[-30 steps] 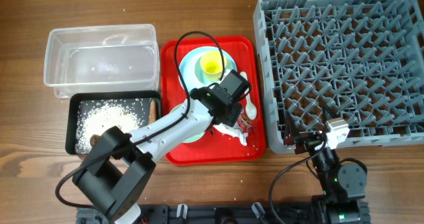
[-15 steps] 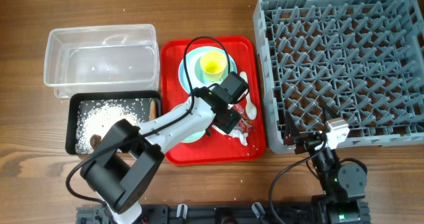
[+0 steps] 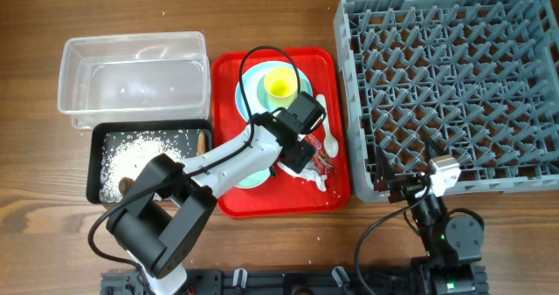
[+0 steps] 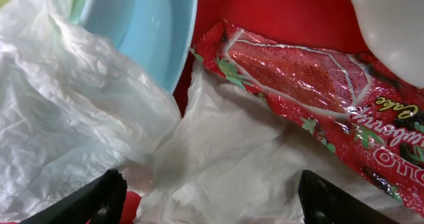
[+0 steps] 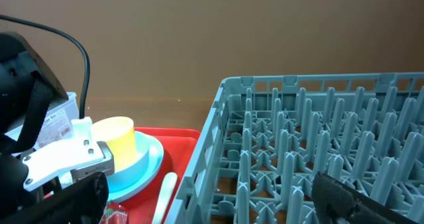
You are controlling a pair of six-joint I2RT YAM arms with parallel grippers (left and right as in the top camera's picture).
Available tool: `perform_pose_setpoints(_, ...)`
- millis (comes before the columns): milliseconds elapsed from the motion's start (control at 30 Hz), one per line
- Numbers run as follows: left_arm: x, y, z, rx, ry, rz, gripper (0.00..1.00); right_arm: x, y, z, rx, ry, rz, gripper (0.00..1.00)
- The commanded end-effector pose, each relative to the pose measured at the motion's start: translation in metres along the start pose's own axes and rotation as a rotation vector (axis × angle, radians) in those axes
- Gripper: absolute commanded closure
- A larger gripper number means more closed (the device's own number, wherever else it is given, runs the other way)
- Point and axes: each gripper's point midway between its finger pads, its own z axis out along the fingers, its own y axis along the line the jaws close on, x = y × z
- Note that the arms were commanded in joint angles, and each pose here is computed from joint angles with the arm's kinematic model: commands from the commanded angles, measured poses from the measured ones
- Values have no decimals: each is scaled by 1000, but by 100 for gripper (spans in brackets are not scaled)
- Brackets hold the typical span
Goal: Sort waste into correct bins and load items into the dishwasher rack
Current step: 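Grasp the white tissue with the left gripper, then carry the tissue left and drop it into the clear plastic bin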
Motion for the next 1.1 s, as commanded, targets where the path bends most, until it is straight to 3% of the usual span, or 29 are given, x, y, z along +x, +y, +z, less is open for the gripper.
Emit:
perform_pose_setpoints(0, 5, 0, 11, 3, 29, 13, 17, -1, 1, 0, -4, -6, -5, 0)
perform_pose_setpoints(100, 8, -5, 16, 30, 44, 14, 19, -1, 1, 0, -4, -6, -5, 0)
perform_pose_setpoints(300, 14, -13, 17, 72, 67, 17, 50, -1, 1, 0, -4, -6, -5, 0)
perform_pose_setpoints(433, 14, -13, 15, 72, 68, 16, 85, -1, 1, 0, -4, -6, -5, 0)
perform_pose_setpoints(500, 10, -12, 8, 73, 48, 10, 96, -1, 1, 0, -4, -6, -5, 0)
perform_pose_setpoints(733, -19, -3, -61, 77, -132, -29, 96, -1, 1, 0, -4, -3, -5, 0)
perform_pose_setpoints(1067, -4, 61, -191, -164, -372, -140, 96, -1, 1, 0, -4, -3, -5, 0)
